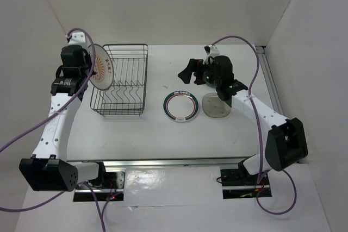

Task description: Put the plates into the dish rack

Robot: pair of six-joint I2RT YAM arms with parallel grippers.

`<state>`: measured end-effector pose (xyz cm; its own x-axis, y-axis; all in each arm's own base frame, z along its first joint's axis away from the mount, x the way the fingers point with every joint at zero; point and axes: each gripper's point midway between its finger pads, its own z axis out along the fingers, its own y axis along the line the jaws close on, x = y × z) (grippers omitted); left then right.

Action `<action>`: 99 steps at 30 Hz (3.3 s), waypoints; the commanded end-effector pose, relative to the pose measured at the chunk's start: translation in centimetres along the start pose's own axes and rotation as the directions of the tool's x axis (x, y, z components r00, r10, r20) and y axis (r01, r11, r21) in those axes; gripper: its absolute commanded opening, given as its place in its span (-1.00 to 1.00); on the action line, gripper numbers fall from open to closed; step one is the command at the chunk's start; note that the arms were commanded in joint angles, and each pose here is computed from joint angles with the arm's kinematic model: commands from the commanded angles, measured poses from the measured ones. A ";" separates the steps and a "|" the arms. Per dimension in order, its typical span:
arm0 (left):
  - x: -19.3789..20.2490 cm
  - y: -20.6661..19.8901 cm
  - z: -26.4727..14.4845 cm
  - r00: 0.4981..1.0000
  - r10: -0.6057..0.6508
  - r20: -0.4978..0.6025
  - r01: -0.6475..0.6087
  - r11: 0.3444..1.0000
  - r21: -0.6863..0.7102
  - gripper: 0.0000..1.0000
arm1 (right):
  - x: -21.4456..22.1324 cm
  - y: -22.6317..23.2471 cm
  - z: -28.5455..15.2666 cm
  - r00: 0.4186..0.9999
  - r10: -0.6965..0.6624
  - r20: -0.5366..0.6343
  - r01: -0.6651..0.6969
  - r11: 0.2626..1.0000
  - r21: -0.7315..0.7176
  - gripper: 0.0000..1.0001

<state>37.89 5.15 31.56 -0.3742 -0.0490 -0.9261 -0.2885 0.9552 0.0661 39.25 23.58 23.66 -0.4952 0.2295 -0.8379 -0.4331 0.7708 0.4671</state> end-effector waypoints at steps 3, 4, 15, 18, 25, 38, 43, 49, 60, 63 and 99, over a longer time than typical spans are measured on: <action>-2.3 4.6 0.3 0.981 -0.022 0.194 0.054 0.985 -0.166 -1.00 | -0.3 3.0 -1.2 1.000 -0.018 0.017 0.019 0.996 -0.091 1.00; -2.2 4.6 0.5 0.979 -0.023 0.201 0.058 0.985 -0.166 -1.00 | -0.3 3.9 -1.2 1.000 -0.024 0.018 0.026 0.992 -0.123 1.00; -0.6 3.0 2.7 0.972 0.030 0.234 -0.011 0.997 -0.082 -1.00 | 1.5 5.2 -1.7 1.000 -0.015 -0.007 0.013 0.980 -0.197 1.00; 0.8 2.6 3.2 0.971 0.040 0.234 -0.026 0.998 -0.062 -1.00 | 1.5 5.7 -1.6 1.000 -0.008 -0.010 0.006 0.974 -0.227 1.00; 0.8 3.0 3.4 0.964 0.084 0.251 -0.064 0.994 -0.087 -1.00 | 1.5 5.7 -1.6 1.000 -0.008 -0.010 0.006 0.974 -0.227 1.00; -0.3 2.4 1.3 0.947 0.063 0.314 -0.055 0.998 -0.033 -1.00 | 2.0 5.4 -1.4 1.000 -0.004 -0.029 -0.002 0.976 -0.218 1.00; 1.1 2.1 1.8 0.956 0.034 0.292 -0.029 0.999 -0.022 -1.00 | 1.6 5.4 -1.6 1.000 -0.014 -0.013 0.011 0.977 -0.215 1.00; 2.0 2.0 2.5 0.964 0.031 0.265 -0.027 0.999 -0.019 -1.00 | 1.5 5.4 -1.8 1.000 -0.013 -0.009 0.011 0.978 -0.207 1.00; 3.5 1.0 3.5 0.971 0.082 0.223 -0.071 0.996 -0.060 -1.00 | 1.1 5.6 -2.3 1.000 -0.026 0.009 0.027 0.976 -0.214 1.00; 3.8 0.7 3.8 0.974 0.075 0.215 -0.066 0.997 -0.046 -1.00 | 0.7 5.4 -2.3 0.999 -0.025 0.023 0.030 0.977 -0.211 1.00; 6.7 -1.3 5.2 0.992 0.039 0.124 -0.037 0.999 -0.020 0.17 | 1.3 3.8 -1.9 1.000 -0.011 0.004 0.012 0.986 -0.163 1.00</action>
<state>39.67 5.12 20.98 -0.3569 0.0442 -0.9331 -0.2642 0.9533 0.1462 35.04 26.23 23.37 -0.5402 0.2002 -0.8173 -0.5407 0.6617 0.5195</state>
